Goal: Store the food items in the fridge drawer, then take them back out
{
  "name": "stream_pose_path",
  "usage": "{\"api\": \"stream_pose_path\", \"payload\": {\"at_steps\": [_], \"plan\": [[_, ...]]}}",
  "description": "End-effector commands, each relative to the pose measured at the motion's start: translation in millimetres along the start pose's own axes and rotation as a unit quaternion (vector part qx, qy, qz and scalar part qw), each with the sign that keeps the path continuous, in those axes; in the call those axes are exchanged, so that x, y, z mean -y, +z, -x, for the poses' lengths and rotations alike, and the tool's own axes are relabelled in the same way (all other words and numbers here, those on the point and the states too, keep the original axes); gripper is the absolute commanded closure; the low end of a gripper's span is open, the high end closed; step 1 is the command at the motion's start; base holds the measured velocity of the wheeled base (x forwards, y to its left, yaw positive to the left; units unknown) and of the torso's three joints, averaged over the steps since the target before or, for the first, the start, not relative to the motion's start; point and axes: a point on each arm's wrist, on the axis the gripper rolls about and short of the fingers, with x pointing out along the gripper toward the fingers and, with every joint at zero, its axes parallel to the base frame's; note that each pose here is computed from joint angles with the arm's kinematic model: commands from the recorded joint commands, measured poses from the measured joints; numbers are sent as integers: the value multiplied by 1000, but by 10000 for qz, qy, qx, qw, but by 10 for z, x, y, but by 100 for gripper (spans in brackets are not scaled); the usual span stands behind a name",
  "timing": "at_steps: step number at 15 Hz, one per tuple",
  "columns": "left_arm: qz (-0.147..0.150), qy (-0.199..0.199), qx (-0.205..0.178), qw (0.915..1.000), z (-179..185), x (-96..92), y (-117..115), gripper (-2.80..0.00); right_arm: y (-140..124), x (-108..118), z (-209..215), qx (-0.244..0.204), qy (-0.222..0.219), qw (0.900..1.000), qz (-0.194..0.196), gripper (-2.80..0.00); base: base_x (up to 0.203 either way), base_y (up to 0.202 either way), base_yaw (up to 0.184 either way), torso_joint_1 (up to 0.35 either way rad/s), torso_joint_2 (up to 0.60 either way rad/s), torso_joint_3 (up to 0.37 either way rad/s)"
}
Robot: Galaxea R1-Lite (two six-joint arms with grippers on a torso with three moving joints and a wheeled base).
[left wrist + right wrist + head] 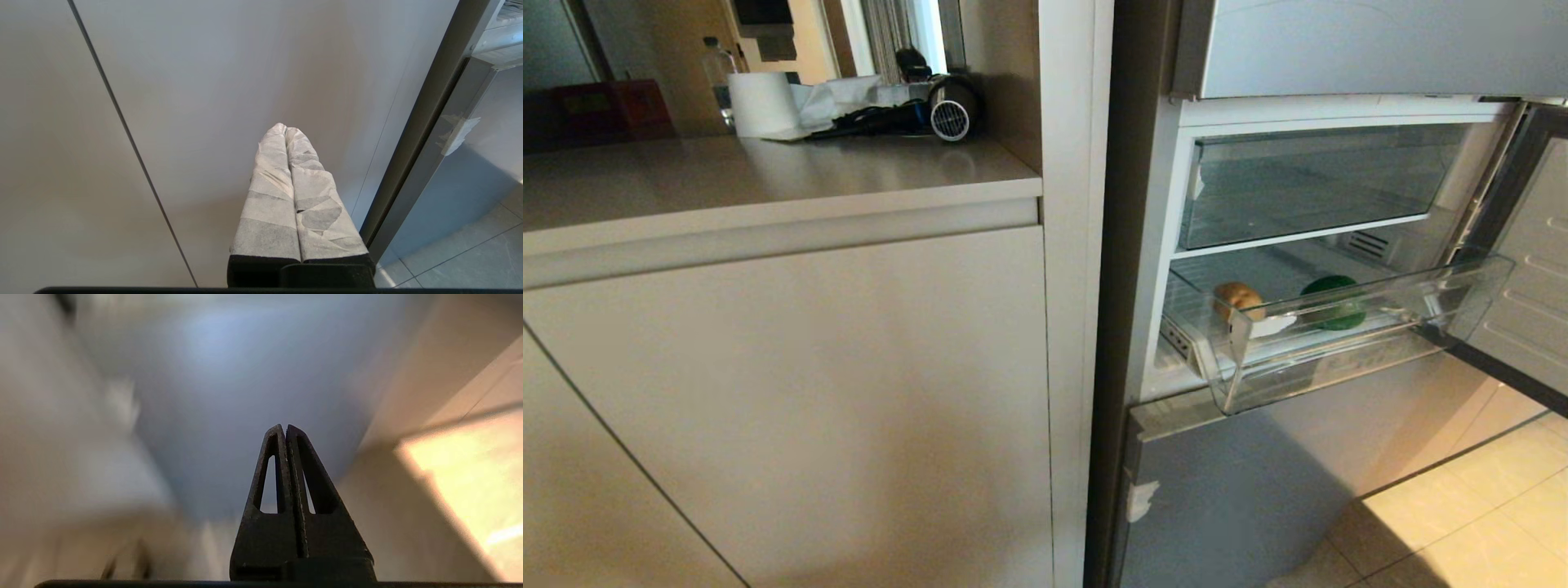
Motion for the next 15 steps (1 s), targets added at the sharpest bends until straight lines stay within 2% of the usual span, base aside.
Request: {"api": "stream_pose_path", "payload": {"at_steps": [1, 4, 7, 15], "plan": [[-1, 0, -5, 10000, -1, 0, 1, 0, -45, -6, 27, -128, 220, 9997, 30, 0, 0, 0, 0, 0, 0, 0], [-1, 0, -5, 10000, -1, 0, 1, 0, -57, -3, 95, 260, 588, 9979, 91, 0, 0, 0, 0, 0, 0, 0], [4, 0, 1, 10000, -1, 0, 2, 0, -154, 16, 213, 838, 162, 9962, 181, 0, 0, 0, 0, 0, 0, 0], [7, 0, -5, 10000, -1, 0, 1, 0, -200, 18, 240, 856, 49, 9960, 250, 0, 0, 0, 0, 0, 0, 0]]}}
